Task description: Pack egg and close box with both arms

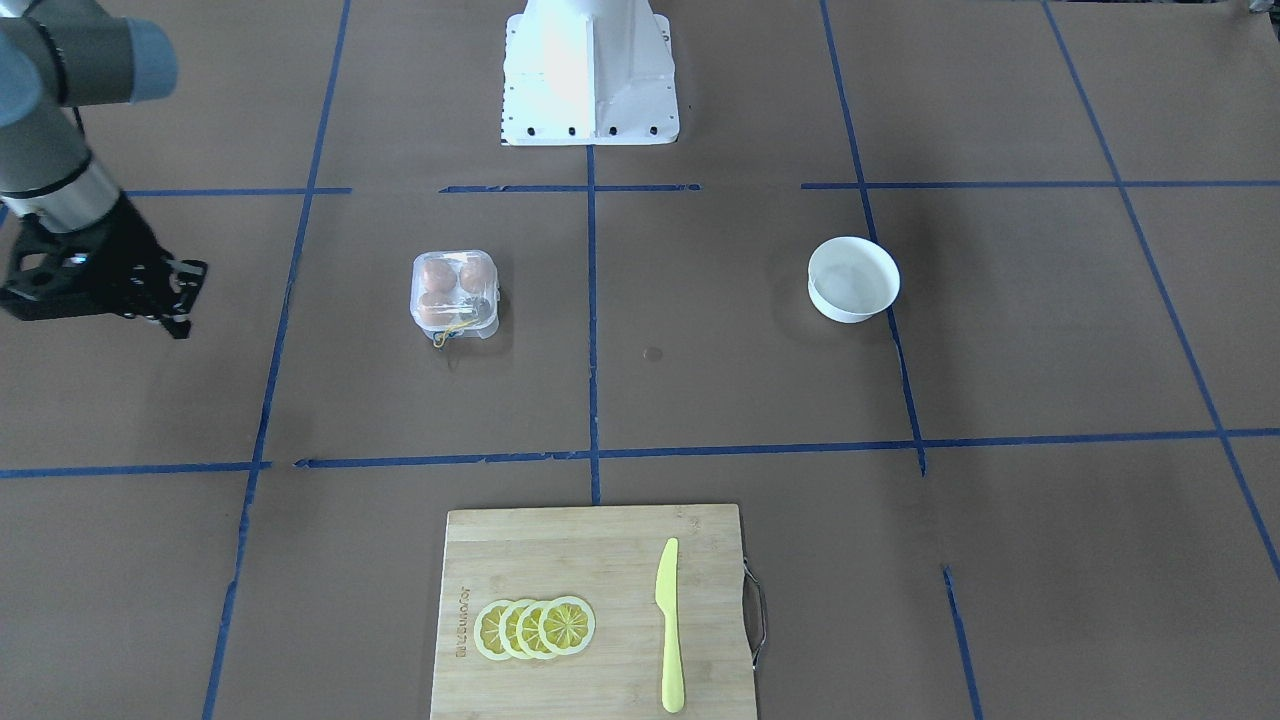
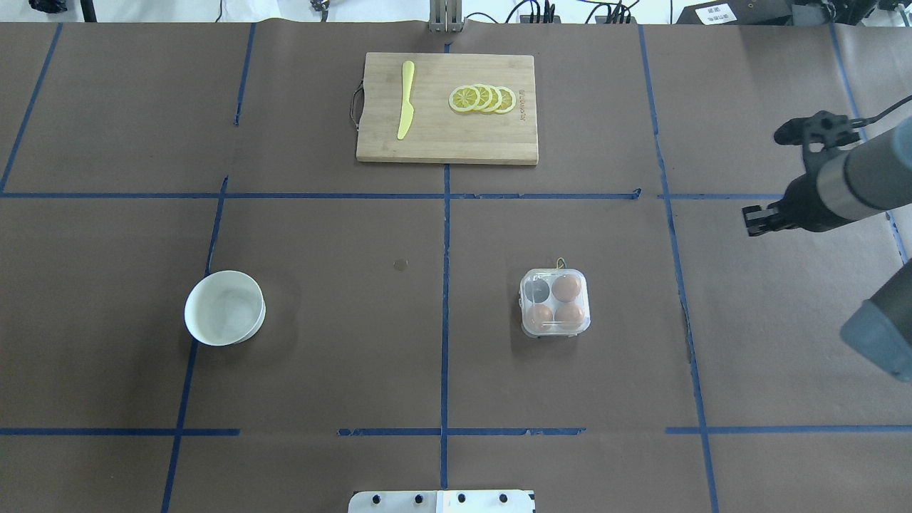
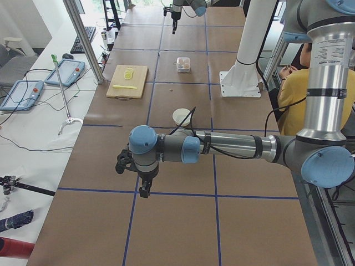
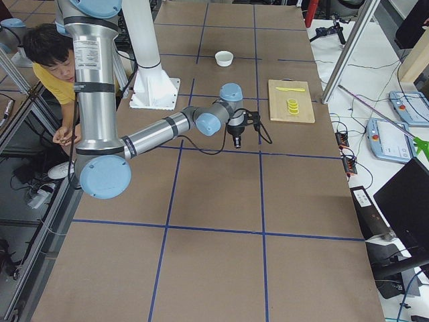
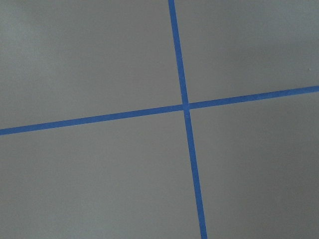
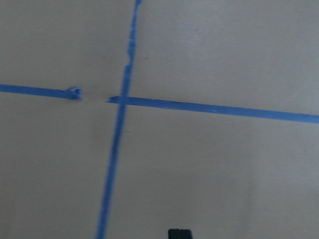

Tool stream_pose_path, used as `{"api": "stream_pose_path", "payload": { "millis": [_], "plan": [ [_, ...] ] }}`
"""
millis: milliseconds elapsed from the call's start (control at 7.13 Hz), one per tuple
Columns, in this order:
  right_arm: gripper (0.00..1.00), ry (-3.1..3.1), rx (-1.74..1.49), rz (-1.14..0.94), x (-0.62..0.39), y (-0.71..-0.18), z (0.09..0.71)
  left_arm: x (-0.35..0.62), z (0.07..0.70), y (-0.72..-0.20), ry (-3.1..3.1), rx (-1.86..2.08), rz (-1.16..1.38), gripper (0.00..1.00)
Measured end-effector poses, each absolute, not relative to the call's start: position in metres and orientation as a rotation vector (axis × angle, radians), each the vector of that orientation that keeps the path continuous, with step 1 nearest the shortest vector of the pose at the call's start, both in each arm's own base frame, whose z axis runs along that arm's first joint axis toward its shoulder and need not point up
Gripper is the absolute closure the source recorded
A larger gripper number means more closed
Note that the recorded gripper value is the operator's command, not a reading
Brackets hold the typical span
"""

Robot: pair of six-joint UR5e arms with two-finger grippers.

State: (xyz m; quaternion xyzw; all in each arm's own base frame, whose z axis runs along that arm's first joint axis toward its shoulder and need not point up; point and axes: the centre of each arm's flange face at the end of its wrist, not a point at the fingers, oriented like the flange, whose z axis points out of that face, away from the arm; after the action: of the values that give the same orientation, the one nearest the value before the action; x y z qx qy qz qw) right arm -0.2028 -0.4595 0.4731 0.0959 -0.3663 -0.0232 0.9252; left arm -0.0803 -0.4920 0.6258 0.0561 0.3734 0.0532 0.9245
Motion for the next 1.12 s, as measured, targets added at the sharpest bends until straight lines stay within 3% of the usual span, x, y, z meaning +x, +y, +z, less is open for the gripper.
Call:
{"api": "stream_pose_path", "payload": {
  "millis": [140,280,421,701,1122],
  "plan": [
    [1.00,-0.726,0.200,-0.090,-0.144,-0.462,0.511,-0.081,0.626,-0.492,0.766,0.115,0.109,0.00],
    [0.86,-0.703,0.202,-0.118,-0.086,-0.463,0.545,-0.081,0.626,-0.491,0.766,0.115,0.108,0.00],
    [0.01,-0.677,0.197,-0.138,-0.031,-0.463,0.570,-0.081,0.626,-0.491,0.766,0.115,0.108,0.00],
    [0.00,-0.649,0.166,-0.154,0.032,-0.462,0.586,-0.081,0.626,-0.491,0.766,0.114,0.108,0.00],
    [0.00,-0.647,0.110,-0.136,0.045,-0.448,0.613,-0.080,0.629,-0.491,0.766,0.108,0.107,0.00]
  ]
}}
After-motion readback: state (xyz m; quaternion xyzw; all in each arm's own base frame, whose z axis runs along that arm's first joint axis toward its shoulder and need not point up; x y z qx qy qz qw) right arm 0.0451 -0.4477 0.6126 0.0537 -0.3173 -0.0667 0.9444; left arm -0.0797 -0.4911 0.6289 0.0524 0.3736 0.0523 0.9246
